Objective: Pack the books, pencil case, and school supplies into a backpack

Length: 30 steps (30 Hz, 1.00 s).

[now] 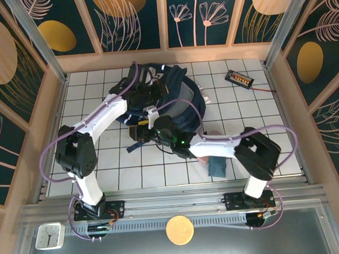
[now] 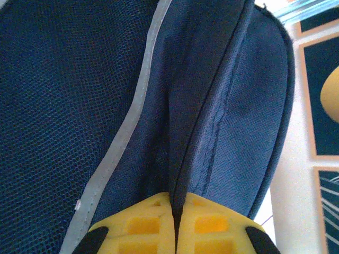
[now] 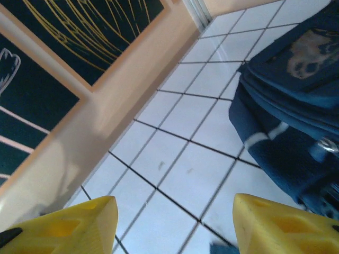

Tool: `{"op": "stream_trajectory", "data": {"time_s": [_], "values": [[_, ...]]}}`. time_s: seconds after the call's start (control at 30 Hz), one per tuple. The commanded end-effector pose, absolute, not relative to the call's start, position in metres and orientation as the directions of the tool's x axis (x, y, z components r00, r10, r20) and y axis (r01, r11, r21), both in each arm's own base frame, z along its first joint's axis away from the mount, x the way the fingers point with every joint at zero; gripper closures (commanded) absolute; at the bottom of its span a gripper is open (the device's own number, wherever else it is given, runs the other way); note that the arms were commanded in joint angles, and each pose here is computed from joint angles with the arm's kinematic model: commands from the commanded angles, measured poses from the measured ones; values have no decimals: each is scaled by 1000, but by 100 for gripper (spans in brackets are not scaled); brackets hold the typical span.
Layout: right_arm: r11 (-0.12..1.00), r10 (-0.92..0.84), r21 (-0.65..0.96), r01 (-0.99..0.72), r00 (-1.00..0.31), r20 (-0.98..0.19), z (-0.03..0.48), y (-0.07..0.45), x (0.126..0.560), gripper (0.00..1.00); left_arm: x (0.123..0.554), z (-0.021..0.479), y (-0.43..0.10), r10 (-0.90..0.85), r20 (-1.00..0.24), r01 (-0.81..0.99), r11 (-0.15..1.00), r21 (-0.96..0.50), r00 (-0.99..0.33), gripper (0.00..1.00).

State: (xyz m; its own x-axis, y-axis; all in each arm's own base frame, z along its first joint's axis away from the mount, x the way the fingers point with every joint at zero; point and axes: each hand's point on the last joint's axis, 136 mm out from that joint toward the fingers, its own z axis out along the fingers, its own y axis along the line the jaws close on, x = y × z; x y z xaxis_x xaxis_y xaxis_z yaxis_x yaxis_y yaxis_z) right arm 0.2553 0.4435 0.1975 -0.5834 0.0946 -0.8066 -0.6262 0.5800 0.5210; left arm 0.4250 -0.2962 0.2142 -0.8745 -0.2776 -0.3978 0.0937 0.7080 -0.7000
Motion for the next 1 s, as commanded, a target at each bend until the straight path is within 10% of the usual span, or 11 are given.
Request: {"op": "stream_trajectory", "data": {"time_s": [0.0, 0.43, 0.97], "values": [[708, -34, 435, -556, -643, -765, 155, 403, 234, 41, 414, 235, -285, -219, -482, 195, 718, -668, -848, 100], [880, 318, 420, 224, -933, -168, 139, 175, 243, 36, 353, 178, -245, 148, -548, 417, 813, -407, -823, 100], [979, 193, 70, 191, -981, -25, 72, 116, 182, 9, 340, 175, -237, 128, -573, 415, 815, -405, -809, 100]]}}
